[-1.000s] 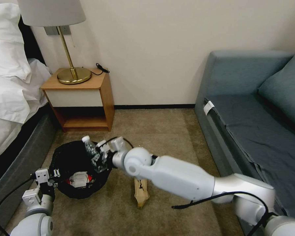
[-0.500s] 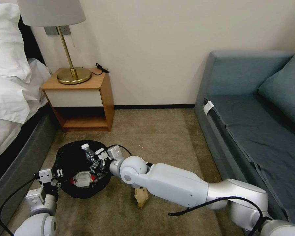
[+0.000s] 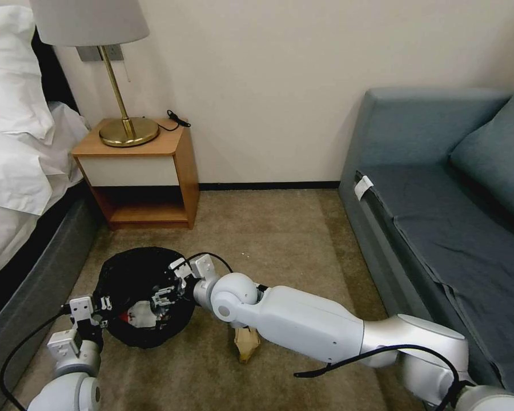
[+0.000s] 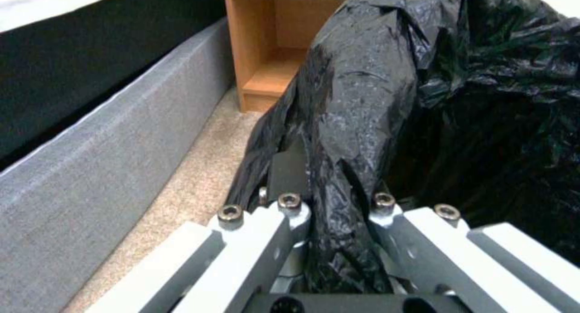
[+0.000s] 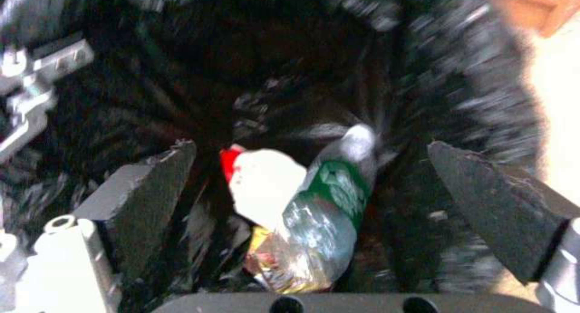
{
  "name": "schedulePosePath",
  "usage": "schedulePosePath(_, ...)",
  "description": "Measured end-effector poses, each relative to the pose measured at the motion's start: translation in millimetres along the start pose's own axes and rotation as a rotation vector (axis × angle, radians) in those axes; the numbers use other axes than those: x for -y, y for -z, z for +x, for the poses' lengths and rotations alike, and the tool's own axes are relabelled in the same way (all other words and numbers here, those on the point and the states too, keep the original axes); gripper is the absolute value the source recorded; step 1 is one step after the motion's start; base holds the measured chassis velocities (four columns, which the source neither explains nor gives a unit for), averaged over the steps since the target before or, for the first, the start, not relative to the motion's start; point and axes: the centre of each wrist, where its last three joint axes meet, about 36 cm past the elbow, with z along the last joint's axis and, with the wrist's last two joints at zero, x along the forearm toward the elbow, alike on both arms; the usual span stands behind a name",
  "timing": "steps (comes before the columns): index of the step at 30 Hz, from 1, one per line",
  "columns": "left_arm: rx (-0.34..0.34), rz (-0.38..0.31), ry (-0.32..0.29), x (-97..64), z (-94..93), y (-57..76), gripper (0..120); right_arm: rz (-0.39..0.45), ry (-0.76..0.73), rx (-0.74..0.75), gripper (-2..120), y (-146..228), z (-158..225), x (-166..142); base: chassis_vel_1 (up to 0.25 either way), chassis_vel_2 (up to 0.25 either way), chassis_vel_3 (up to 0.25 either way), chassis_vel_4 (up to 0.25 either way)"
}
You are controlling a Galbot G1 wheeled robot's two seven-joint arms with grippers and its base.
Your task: Pick up the trash bin, then pick up the garbage on the floor and place it into the trash bin.
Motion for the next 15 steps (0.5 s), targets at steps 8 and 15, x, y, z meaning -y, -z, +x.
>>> schedulePosePath(8, 0.010, 0.020, 0.027, -11.3, -6.2, 1.9, 4, -0.023, -0.145, 0.009, 100, 15.0, 8.3, 32.5, 0.000, 0.000, 0.000, 0.000)
schedulePosePath(15, 0.015, 0.021, 0.042, -18.4, -8.4, 3.6, 4, -0.045, -0.277, -0.077, 100, -3.2, 9.1, 52.2, 0.000, 0.000, 0.000, 0.000)
